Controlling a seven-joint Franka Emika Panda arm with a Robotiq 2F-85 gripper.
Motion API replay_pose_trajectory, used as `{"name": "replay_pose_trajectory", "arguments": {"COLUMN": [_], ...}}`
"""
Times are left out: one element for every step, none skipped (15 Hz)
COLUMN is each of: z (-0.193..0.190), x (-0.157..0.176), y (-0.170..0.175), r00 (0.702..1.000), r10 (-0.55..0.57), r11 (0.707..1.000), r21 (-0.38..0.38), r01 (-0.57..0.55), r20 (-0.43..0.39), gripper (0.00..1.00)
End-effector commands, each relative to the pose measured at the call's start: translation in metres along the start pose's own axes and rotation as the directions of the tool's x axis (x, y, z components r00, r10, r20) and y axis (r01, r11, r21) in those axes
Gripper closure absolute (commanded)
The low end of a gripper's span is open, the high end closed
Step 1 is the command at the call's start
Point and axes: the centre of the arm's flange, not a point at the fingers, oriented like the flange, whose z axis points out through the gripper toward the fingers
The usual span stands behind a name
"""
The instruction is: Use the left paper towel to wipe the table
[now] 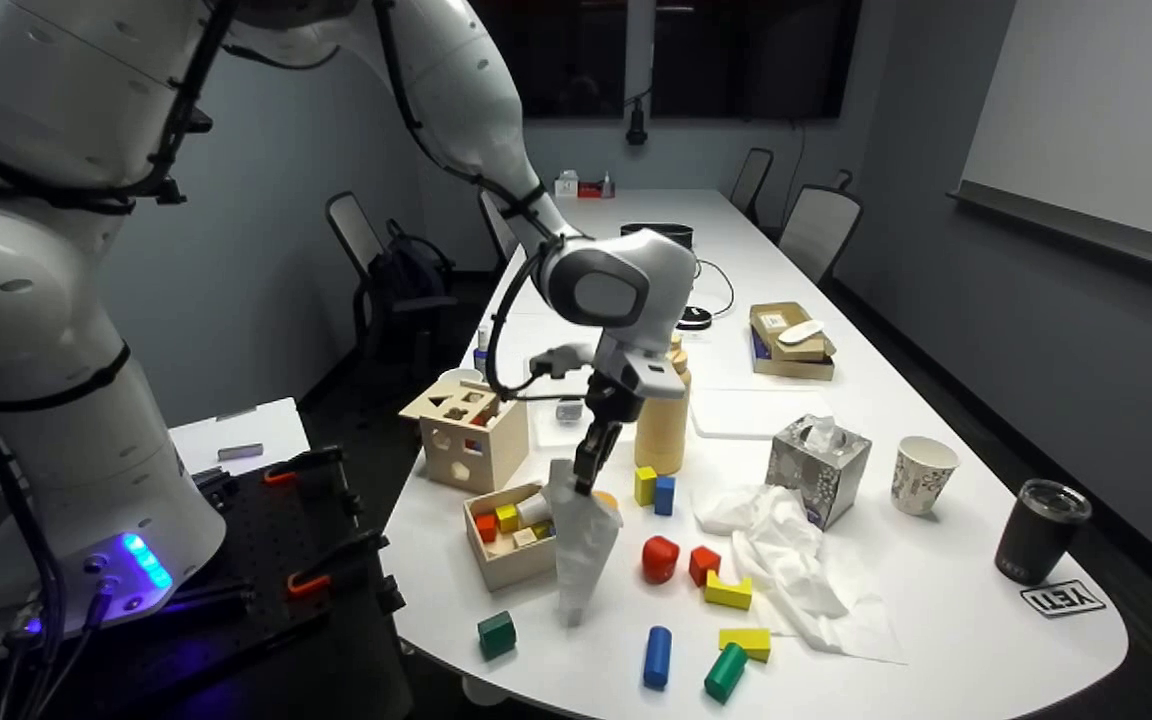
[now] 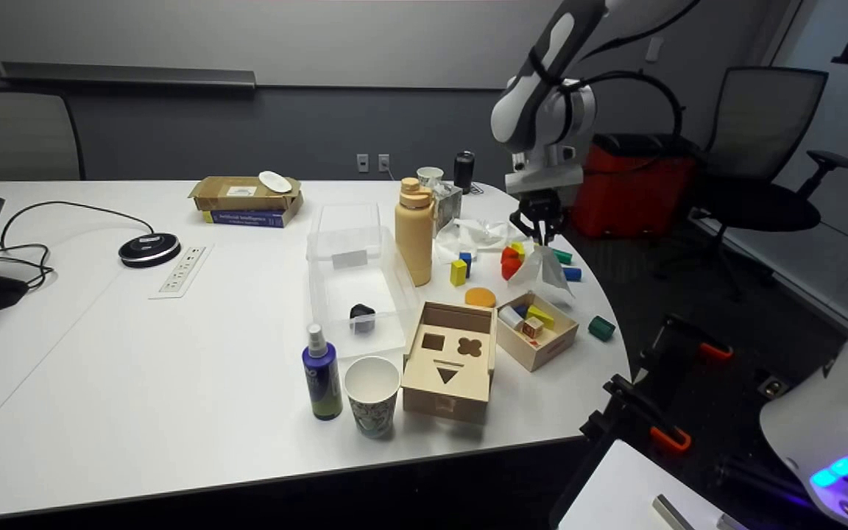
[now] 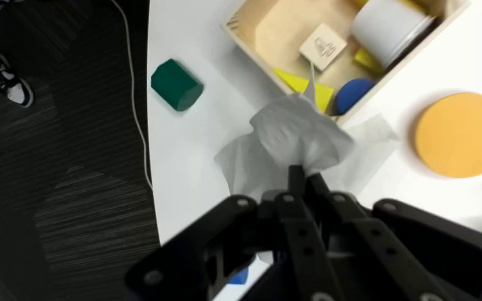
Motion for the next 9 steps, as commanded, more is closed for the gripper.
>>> {"name": "replay_pose_trajectory", "arguments": {"z": [-0.092, -0.108, -0.118, -0.127, -0.131, -0.132, -0.133, -0.131, -0.127], "x": [-0.018, -0.011, 0.005, 0.023, 0.044, 0.062, 0.080, 0.095, 0.110], "y": [-0.008, -0.012, -0.016, -0.020, -0.021, -0.023, -0.025, -0.028, -0.031], "r00": [0.999, 0.998, 0.994, 0.985, 0.978, 0.968, 0.957, 0.941, 0.929], "r10": [-0.034, -0.047, -0.044, -0.040, -0.021, 0.000, 0.021, 0.036, 0.055], "r11": [0.995, 0.992, 0.988, 0.985, 0.983, 0.979, 0.973, 0.967, 0.961], "r21": [0.097, 0.115, 0.145, 0.161, 0.172, 0.198, 0.226, 0.249, 0.273], "r01": [0.035, 0.050, 0.058, 0.067, 0.058, 0.052, 0.047, 0.051, 0.051], "r20": [-0.007, -0.029, -0.097, -0.165, -0.208, -0.251, -0.289, -0.336, -0.365], "gripper": [0.99, 0.99, 0.99, 0.99, 0.99, 0.99, 0.99, 0.99, 0.99]}}
